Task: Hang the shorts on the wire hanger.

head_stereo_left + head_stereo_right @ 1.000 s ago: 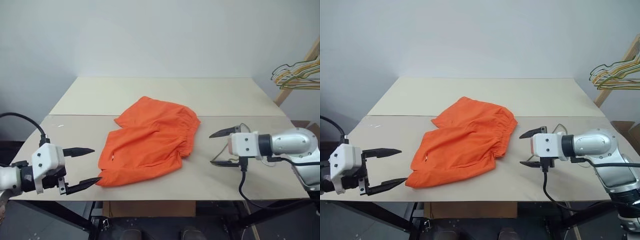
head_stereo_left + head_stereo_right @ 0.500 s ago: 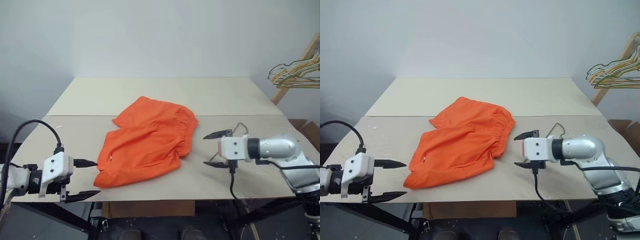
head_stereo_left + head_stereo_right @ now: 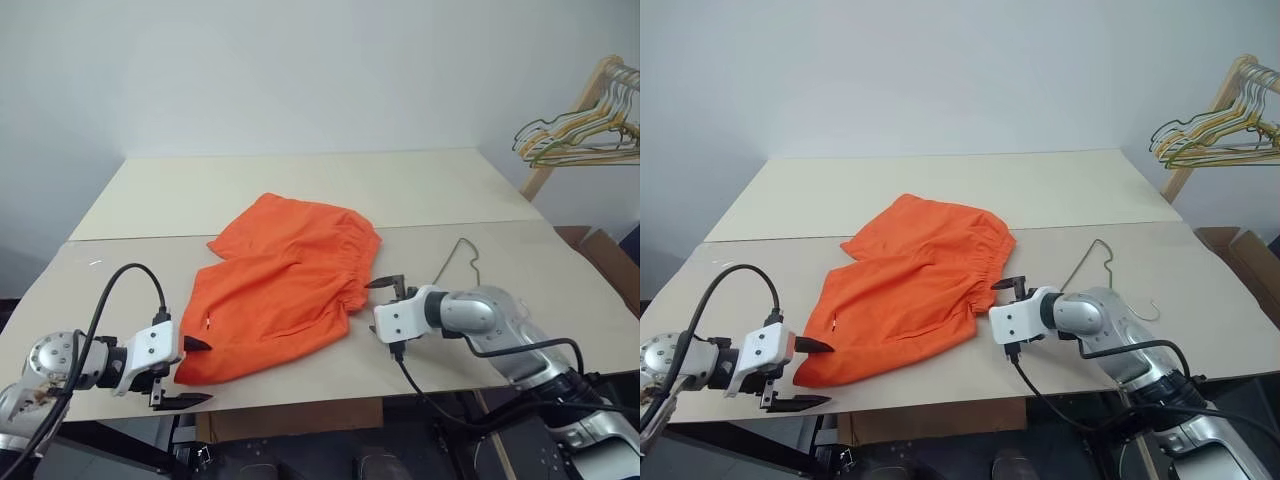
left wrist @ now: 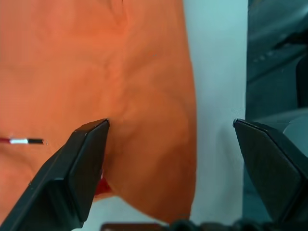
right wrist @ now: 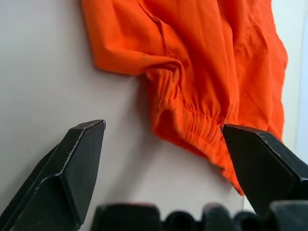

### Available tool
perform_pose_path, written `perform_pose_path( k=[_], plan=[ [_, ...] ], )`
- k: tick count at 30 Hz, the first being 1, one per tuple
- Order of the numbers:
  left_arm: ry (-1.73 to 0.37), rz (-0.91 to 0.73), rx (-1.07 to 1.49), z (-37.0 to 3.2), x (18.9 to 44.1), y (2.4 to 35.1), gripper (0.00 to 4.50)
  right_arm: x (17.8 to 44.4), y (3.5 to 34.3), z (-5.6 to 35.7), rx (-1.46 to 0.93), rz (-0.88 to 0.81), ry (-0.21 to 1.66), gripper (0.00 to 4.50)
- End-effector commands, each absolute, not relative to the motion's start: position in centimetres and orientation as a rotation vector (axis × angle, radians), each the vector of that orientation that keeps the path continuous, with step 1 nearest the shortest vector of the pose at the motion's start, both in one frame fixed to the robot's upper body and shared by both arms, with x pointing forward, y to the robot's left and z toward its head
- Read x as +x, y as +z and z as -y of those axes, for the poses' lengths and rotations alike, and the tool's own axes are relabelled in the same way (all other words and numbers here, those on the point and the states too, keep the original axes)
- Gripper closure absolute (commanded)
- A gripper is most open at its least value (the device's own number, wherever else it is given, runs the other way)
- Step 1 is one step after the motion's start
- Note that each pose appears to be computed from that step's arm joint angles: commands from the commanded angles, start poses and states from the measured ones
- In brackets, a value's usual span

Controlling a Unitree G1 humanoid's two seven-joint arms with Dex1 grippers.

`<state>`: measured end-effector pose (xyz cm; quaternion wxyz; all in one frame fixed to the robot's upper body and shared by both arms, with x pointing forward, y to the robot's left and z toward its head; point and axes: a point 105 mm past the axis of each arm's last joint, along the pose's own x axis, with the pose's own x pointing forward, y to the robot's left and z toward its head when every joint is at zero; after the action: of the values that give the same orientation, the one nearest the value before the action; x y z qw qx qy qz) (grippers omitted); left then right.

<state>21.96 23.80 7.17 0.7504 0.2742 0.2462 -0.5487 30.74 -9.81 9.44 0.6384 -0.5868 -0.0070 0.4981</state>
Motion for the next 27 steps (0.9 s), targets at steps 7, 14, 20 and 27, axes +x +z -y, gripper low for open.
perform_pose_path(
  k=[7,14,20,27],
  plan=[
    [-1.174,-0.488,0.615,-23.4,22.4,7.0,0.00,31.6,10.0,7.2,-1.368,0.109,1.133,1.28],
    [-1.154,-0.485,0.624,-23.5,22.5,6.6,0.00,32.1,9.0,7.4,-1.399,0.083,1.125,3.74],
    [-1.146,-0.478,0.637,-23.4,23.1,6.4,0.00,32.0,9.2,7.4,-1.391,0.093,1.125,4.47],
    [-1.167,-0.477,0.597,-23.5,23.4,6.6,0.19,32.1,9.5,7.3,-1.390,0.125,1.089,4.49]
  ],
)
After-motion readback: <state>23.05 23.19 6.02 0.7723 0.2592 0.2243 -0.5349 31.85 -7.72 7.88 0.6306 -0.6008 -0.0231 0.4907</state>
